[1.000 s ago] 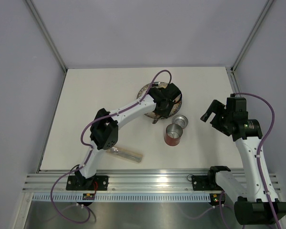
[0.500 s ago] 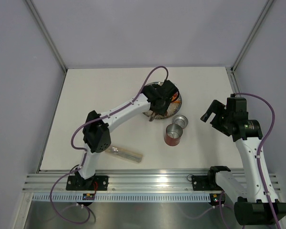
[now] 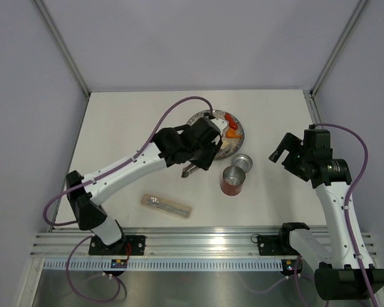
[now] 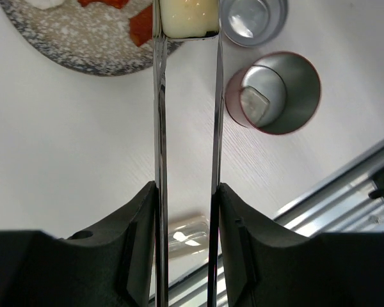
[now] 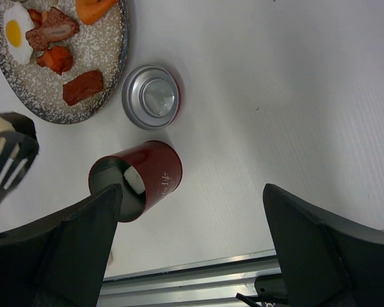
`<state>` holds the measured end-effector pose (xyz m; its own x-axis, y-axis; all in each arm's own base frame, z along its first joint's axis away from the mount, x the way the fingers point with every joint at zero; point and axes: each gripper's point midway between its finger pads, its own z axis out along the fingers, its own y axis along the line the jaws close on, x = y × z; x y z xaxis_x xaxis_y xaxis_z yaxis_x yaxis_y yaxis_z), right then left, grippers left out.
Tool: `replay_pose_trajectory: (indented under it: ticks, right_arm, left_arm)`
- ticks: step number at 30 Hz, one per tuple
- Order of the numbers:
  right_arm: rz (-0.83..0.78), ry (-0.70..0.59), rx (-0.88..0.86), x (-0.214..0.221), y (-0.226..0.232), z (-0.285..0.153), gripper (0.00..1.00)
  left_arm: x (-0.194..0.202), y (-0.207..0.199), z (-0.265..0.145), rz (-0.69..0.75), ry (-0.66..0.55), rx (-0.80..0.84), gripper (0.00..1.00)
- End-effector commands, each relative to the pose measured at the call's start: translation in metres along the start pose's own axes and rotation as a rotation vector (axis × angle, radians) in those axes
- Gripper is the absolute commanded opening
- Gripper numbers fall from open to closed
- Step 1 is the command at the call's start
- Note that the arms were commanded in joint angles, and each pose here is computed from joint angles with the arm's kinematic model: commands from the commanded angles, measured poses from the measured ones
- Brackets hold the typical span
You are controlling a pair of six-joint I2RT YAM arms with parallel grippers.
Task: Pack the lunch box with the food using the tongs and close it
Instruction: Pick up the fake food from the plate, then place the fake food in the packing box.
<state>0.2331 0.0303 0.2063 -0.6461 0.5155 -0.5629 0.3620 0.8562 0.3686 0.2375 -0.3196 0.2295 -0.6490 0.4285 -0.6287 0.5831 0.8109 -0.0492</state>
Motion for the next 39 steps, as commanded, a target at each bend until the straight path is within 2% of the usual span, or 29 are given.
replay_pose_trajectory:
  ticks: [1, 6, 14, 21, 25, 29, 33, 39]
  right_arm:
    - [-0.017, -0.009, -0.035, -0.005, 0.008, 0.002, 0.99]
    - [-0.017, -0.005, -0.042, -0.005, 0.010, 0.005, 0.99]
    - [-0.021, -0.004, -0.038, -0.003, 0.007, 0.005, 0.99]
    - [-0.021, 0.000, -0.039, 0.000, 0.007, 0.004, 0.99]
    - [-0.021, -0.006, -0.041, -0.001, 0.007, 0.003, 1.00]
    - [-0.020, -0.002, -0.038, 0.000, 0.006, 0.004, 0.99]
    - [-0.017, -0.003, -0.039, 0.001, 0.006, 0.003, 0.99]
    - [-0.017, -0.006, -0.039, 0.000, 0.006, 0.001, 0.99]
  left_arm:
    - [0.002, -0.033, -0.030, 0.045, -0.062, 0.122, 0.08]
    - [0.017, -0.055, -0.042, 0.071, -0.040, 0.180, 0.09]
    - [0.040, -0.069, -0.026, 0.092, 0.033, 0.185, 0.10]
    - [0.045, -0.076, -0.015, 0.110, 0.062, 0.186, 0.20]
    - [0.048, -0.075, -0.013, 0.112, 0.072, 0.179, 0.29]
    - [0.048, -0.075, -0.014, 0.111, 0.071, 0.178, 0.44]
    - [0.046, -0.077, -0.015, 0.112, 0.066, 0.185, 0.48]
    - [0.042, -0.076, -0.018, 0.111, 0.055, 0.178, 0.49]
